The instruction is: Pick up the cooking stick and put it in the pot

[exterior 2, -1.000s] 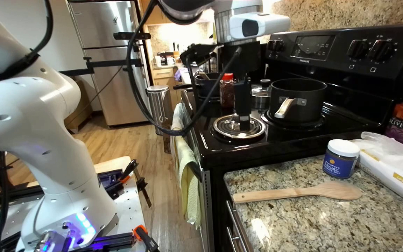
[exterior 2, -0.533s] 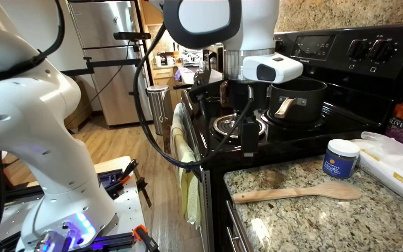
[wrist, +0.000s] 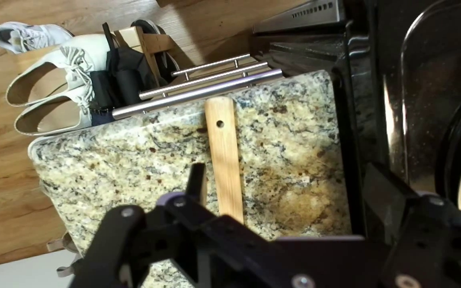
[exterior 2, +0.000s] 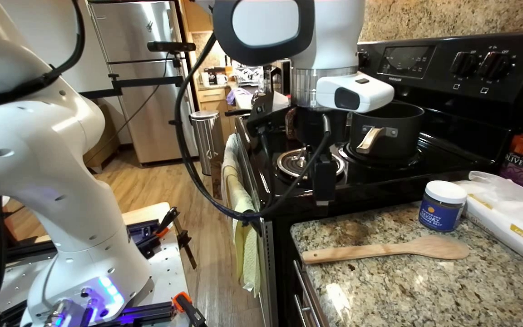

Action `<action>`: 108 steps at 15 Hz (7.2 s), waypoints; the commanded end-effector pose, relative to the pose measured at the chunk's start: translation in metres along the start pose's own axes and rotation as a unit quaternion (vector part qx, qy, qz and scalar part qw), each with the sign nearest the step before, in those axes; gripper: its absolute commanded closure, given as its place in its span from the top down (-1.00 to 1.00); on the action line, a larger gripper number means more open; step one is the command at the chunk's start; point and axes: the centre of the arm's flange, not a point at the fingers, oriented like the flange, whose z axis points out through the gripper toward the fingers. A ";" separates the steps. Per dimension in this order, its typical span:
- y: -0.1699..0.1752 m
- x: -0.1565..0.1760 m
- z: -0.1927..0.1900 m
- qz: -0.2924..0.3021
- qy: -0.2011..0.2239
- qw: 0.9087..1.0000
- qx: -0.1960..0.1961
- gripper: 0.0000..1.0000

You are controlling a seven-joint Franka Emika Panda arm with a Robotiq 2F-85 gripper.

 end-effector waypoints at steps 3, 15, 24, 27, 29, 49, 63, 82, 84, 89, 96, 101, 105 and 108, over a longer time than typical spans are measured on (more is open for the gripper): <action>-0.010 0.018 0.024 -0.007 0.002 1.000 -0.007 1.00; 0.017 0.066 0.051 0.014 0.047 0.999 -0.016 1.00; 0.028 0.082 0.081 0.022 0.006 1.000 0.014 1.00; 0.028 0.086 0.091 0.025 0.007 1.000 0.003 1.00; 0.027 0.088 0.098 0.033 0.016 0.999 -0.004 1.00; 0.038 0.089 0.075 0.050 0.004 0.999 0.015 -0.75; 0.090 0.013 -0.053 0.030 -0.059 0.996 0.061 -0.51; -0.100 0.047 -0.174 -0.234 -0.013 0.972 -0.010 -0.74; -0.101 0.035 -0.168 -0.215 -0.001 0.977 0.000 -0.74; -0.102 0.036 -0.167 -0.217 -0.002 0.976 0.000 -0.51; -0.152 0.064 -0.195 -0.281 -0.047 0.958 -0.026 -0.74; -0.215 0.104 -0.189 -0.314 -0.071 0.945 -0.059 -0.74; -0.225 0.101 -0.167 -0.313 -0.059 0.946 -0.052 -0.51; -0.236 0.120 -0.152 -0.317 -0.065 0.945 -0.056 -0.51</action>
